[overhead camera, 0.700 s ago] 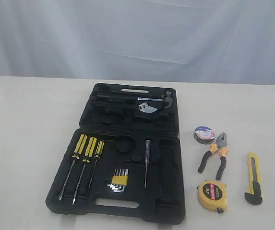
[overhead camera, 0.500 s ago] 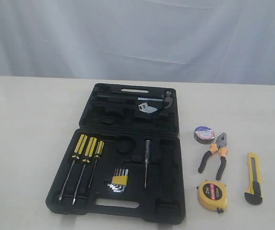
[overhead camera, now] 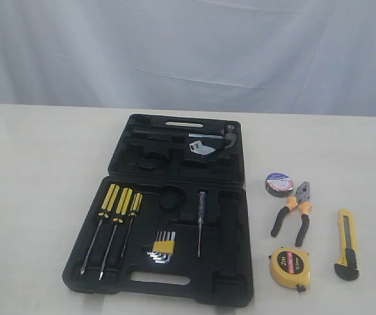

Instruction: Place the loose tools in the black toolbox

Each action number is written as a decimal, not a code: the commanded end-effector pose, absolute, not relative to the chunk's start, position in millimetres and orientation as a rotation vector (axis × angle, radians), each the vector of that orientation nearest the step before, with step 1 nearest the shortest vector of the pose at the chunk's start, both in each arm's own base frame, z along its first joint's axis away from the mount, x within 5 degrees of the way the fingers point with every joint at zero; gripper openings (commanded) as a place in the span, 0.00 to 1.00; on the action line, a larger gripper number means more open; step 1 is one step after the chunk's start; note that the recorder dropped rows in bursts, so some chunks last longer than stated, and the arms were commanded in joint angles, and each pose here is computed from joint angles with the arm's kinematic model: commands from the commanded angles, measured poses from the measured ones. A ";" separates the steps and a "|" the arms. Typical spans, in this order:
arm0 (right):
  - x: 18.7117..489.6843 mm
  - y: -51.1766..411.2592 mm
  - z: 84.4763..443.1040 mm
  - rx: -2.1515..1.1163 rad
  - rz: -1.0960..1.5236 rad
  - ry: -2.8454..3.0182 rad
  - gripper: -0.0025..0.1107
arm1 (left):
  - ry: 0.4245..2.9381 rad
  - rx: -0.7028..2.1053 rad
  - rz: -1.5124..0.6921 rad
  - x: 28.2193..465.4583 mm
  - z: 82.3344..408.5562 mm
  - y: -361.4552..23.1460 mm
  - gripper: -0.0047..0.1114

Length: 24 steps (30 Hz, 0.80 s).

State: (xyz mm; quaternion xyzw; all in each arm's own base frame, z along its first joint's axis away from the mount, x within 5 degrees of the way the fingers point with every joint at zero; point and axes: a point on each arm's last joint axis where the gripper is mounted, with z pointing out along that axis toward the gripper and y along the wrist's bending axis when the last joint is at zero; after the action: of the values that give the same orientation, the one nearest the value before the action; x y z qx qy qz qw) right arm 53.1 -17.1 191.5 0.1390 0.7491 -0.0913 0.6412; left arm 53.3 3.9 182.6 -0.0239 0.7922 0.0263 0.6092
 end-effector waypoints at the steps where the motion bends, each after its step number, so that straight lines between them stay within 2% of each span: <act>1: 53.1 -18.1 197.4 0.298 -0.239 1.637 0.02 | 1.825 -0.056 0.053 53.4 182.3 3.7 0.04; 7: 53.2 -18.9 207.0 0.299 -0.241 1.528 0.02 | 1.825 -0.056 0.053 53.4 182.3 3.7 0.04; 13: 52.0 -20.1 216.7 0.506 -0.008 1.353 0.02 | 1.825 -0.056 0.053 53.4 182.3 3.7 0.04; 17: 52.5 -18.3 215.5 0.528 0.028 1.404 0.02 | 1.825 -0.056 0.053 53.4 182.3 3.7 0.04; 20: 50.1 -14.9 233.5 0.524 0.057 1.426 0.02 | 1.825 -0.056 0.053 53.4 182.3 3.7 0.04; 24: 63.6 -15.1 280.8 0.521 0.076 1.591 0.02 | 1.825 -0.056 0.053 53.4 182.3 3.7 0.04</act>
State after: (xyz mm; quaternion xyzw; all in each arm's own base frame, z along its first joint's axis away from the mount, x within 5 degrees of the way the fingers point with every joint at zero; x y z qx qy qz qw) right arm 54.9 -14.2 259.6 0.2337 0.6698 0.0328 0.7040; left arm 53.3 3.9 182.6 -0.0239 0.7922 0.0263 0.6092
